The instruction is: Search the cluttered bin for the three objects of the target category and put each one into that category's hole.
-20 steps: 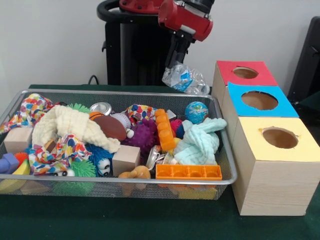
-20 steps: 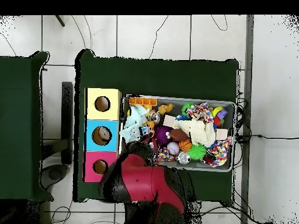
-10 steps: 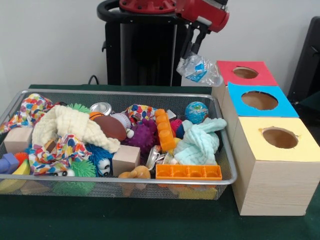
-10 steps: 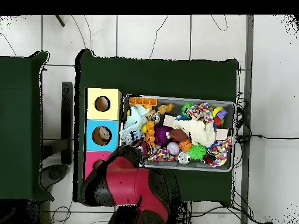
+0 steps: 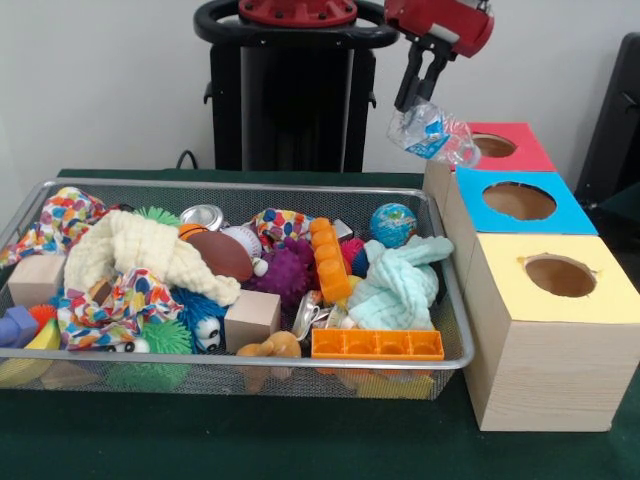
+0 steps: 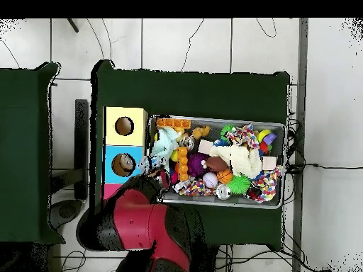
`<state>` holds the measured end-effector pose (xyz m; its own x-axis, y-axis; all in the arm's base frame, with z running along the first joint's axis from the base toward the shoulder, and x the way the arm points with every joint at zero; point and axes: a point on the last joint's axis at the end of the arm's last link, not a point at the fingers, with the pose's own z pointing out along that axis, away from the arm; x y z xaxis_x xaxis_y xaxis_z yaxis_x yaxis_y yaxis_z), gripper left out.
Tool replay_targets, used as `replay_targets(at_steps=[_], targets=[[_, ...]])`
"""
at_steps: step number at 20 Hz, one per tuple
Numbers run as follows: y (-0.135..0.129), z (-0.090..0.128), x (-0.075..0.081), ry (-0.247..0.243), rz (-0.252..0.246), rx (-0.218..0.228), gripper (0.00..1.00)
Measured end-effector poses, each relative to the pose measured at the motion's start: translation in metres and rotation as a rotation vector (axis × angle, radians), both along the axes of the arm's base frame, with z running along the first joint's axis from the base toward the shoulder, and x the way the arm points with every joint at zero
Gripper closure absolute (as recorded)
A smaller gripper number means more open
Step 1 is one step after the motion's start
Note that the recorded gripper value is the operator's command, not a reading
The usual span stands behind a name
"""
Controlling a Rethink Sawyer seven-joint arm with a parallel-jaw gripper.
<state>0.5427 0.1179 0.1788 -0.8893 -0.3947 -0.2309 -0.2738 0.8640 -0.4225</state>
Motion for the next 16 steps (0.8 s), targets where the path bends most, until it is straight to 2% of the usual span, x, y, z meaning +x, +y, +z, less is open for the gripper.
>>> replay_targets(at_steps=[7, 16], targets=[[0.008, 0.004, 0.005, -0.005, -0.014, -0.008, 1.0], [0.021, 0.004, 0.022, -0.022, -0.025, -0.023, 1.0]])
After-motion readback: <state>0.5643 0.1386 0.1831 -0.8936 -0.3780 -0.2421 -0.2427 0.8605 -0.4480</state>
